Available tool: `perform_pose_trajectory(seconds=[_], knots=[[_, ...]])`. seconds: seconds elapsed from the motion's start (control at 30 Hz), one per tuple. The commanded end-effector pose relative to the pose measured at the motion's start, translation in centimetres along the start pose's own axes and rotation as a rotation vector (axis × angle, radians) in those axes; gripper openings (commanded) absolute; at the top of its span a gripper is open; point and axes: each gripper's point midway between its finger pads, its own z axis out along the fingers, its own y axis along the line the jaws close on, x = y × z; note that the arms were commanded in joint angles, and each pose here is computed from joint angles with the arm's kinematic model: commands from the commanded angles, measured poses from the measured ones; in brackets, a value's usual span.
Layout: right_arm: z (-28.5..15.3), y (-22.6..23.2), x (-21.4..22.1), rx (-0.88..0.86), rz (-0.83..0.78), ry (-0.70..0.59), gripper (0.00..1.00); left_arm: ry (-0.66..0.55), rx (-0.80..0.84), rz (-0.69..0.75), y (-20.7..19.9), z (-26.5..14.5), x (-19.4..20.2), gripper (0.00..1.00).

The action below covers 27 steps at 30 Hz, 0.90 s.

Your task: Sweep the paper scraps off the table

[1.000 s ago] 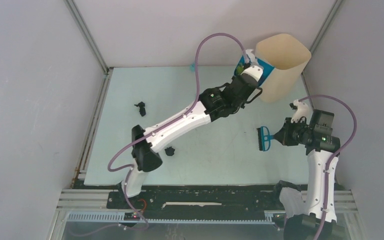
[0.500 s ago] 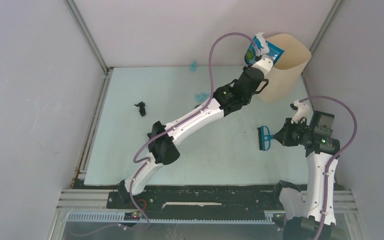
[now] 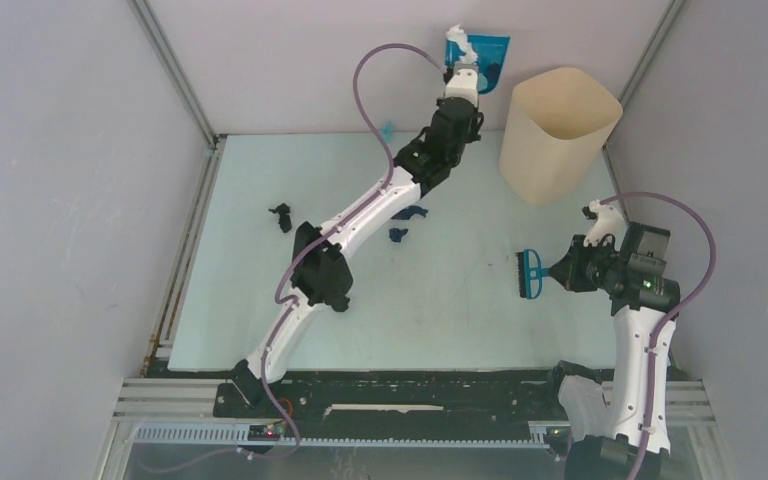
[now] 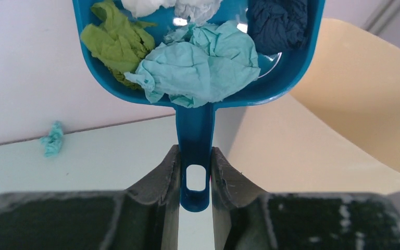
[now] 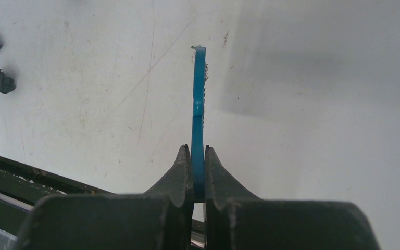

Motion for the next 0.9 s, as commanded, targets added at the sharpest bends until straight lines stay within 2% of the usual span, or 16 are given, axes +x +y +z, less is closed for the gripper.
perform_pose_trajectory(seconds=[0.0,0.17,0.23,0.43,0.67,0.87], knots=[[-0.1,-0.1,-0.6,0.007,-0.001,-0.03,0.0,-0.024,0.068,-0.047,-1.1,-2.7,-4.4,0.0],[-0.2,0.1,-0.6,0.001,-0.008,-0.034,0.0,0.127,0.089,0.011,-0.7,-6.9,-1.5,0.0],[-0.3,0.2,-0.6,0.001,-0.011,-0.039,0.0,0.167,0.081,0.015,-0.1,-9.4,-1.3,0.0],[-1.3,0.6,-1.9,0.001,-0.066,-0.1,0.0,0.36,0.048,0.078,1.8,-16.1,3.1,0.0],[-7.9,4.5,-10.0,-0.044,-0.165,-0.26,0.0,0.553,0.103,0.136,3.4,-23.9,8.6,0.0],[-13.1,5.3,-20.2,0.035,-0.228,-0.504,0.0,0.666,0.105,0.188,4.9,-29.8,14.5,0.0]])
